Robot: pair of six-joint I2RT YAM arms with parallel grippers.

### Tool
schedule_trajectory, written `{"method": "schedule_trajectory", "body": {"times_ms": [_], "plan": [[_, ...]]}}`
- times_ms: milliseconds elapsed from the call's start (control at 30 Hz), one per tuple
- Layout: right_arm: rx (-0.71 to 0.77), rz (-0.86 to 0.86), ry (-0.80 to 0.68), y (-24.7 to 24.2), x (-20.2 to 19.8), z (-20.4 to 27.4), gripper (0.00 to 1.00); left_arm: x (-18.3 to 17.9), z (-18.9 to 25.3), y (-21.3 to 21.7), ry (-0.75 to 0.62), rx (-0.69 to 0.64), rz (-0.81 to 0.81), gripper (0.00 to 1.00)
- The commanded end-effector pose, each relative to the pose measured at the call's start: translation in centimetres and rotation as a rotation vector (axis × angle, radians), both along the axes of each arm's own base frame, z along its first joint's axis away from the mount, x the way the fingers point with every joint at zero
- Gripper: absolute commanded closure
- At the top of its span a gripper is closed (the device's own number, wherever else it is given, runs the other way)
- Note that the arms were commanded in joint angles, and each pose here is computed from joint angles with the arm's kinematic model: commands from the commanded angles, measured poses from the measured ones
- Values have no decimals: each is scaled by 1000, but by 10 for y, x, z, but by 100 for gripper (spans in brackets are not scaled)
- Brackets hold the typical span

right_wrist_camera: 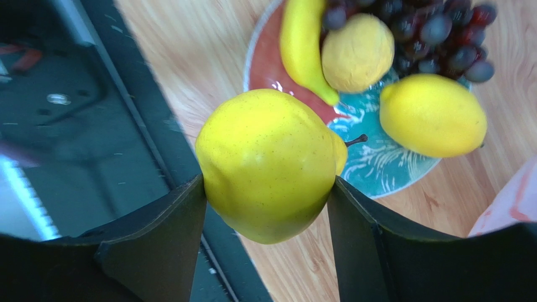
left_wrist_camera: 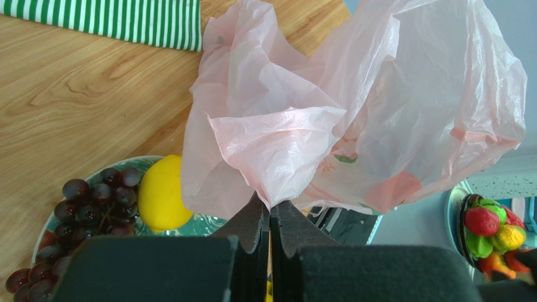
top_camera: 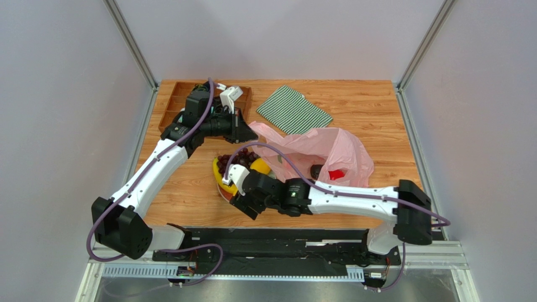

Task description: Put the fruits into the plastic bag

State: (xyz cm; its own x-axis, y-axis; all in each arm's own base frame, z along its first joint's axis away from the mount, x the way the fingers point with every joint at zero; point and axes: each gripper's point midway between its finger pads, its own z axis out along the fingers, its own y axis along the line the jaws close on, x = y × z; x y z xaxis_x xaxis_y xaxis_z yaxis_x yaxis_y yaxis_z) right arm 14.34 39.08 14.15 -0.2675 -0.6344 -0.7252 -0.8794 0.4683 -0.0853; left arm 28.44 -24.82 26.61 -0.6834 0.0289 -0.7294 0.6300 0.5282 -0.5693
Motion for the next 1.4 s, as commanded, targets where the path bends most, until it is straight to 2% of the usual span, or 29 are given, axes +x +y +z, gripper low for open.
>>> {"method": "schedule_trajectory", "body": {"times_ms": [0, 200, 333, 433, 633, 833, 933, 1133, 1267, 1367], "plan": [[285, 73, -18, 15, -9, 96, 67, 1, 17, -2, -43, -19, -10, 100], [576, -33, 54, -33, 10, 173, 68, 0, 18, -2, -47, -20, -11, 100], [650, -158, 106, -67, 35, 179, 68, 0, 19, -2, -49, -22, -10, 100], [554, -272, 166, -89, 47, 154, 69, 0, 19, -2, -48, -22, -10, 100], [463, -418, 255, -115, 57, 120, 69, 0, 19, -2, -47, -23, -11, 100], [306, -587, 249, -144, 73, 85, 70, 0, 19, -2, -48, -24, -10, 100], [372, -524, 249, -134, 70, 104, 71, 0, 19, -2, -48, -23, -8, 100], [616, -233, 203, -105, 32, 169, 73, 0, 17, -2, -42, -21, -9, 100], [606, -171, 211, -96, 19, 171, 75, 1, 17, -3, -40, -21, -10, 100], [534, -207, 264, -88, 22, 147, 75, 1, 16, -3, -41, -20, -9, 100]]}}
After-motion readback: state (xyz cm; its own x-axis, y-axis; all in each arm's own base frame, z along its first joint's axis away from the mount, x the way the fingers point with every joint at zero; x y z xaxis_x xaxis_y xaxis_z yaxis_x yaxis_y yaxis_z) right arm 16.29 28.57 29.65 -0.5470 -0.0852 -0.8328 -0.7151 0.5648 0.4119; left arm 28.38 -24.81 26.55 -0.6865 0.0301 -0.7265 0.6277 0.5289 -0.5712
